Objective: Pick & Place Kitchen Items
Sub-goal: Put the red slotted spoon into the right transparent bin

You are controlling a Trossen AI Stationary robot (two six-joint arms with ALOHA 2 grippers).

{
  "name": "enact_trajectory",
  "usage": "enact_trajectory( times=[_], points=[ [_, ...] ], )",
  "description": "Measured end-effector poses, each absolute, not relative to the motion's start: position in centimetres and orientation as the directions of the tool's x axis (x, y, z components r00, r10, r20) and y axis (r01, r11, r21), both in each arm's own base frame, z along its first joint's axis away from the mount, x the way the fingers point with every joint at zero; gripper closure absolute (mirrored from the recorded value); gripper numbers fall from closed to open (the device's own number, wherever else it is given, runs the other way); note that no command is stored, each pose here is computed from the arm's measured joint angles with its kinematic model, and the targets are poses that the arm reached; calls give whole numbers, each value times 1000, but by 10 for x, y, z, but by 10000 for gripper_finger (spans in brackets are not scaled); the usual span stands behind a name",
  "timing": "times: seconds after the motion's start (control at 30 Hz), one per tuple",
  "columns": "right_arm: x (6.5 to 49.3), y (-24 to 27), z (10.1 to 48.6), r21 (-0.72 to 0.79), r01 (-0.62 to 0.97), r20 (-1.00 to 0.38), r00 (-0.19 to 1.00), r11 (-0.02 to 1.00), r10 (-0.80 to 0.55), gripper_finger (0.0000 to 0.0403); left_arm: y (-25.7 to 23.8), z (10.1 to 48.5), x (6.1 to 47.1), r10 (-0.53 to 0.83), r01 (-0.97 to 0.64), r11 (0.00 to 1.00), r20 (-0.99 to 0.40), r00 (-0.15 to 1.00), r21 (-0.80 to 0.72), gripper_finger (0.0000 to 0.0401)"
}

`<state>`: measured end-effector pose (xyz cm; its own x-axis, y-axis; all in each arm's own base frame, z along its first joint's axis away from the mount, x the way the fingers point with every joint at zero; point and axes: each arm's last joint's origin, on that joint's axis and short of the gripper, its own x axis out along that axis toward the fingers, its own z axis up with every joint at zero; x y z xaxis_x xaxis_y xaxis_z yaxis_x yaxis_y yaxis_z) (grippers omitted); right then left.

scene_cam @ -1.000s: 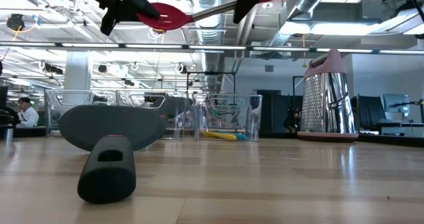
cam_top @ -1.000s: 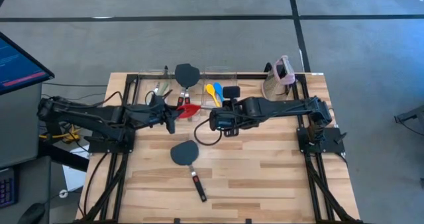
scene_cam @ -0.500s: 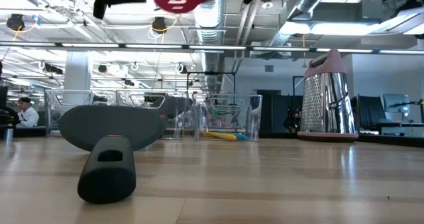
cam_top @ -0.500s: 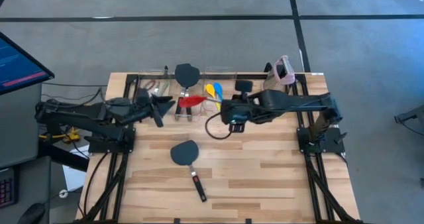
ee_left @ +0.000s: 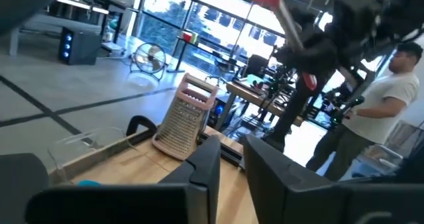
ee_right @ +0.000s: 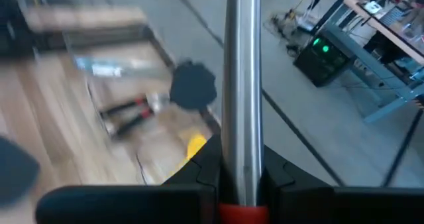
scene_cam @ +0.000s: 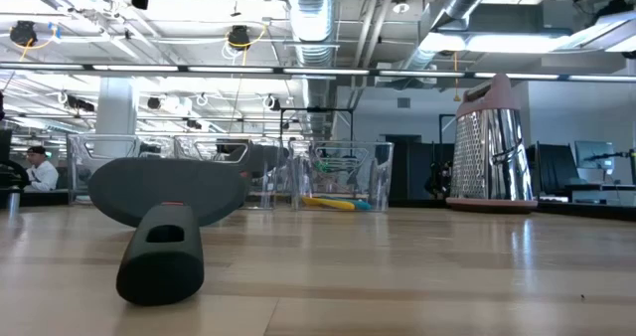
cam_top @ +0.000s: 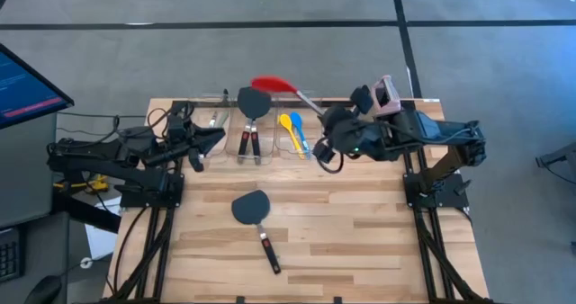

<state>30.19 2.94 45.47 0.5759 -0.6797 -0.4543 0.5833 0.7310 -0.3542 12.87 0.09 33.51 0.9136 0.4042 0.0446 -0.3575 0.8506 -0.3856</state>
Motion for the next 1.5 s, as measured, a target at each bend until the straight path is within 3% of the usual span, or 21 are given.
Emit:
enact_trajectory(
  times=[0.33, 0.57, 0.77, 1.03, 1.2, 1.5],
  points=[
    [311, 28, 464, -229, 655, -378, 621, 720, -686, 367, 1, 334, 130, 398, -355, 854, 38, 917, -382, 373],
    [316, 20, 443, -92, 722, -370, 615, 686, -696, 367, 1, 334, 130, 398, -356, 855, 38, 917, -377, 390],
    [318, 14, 393, 5, 717, -396, 642, 698, -657, 367, 1, 334, 130, 398, -364, 870, 37, 917, -333, 397],
    [323, -9, 338, 310, 609, -235, 793, 730, -562, 367, 1, 334, 130, 398, -364, 870, 37, 917, -333, 396],
    [326, -35, 321, 369, 637, -158, 761, 677, -629, 367, 1, 334, 131, 399, -366, 870, 36, 916, -332, 396],
    [340, -89, 282, 385, 707, -262, 701, 594, -664, 367, 0, 332, 134, 405, -376, 867, 25, 914, -326, 396]
  ],
)
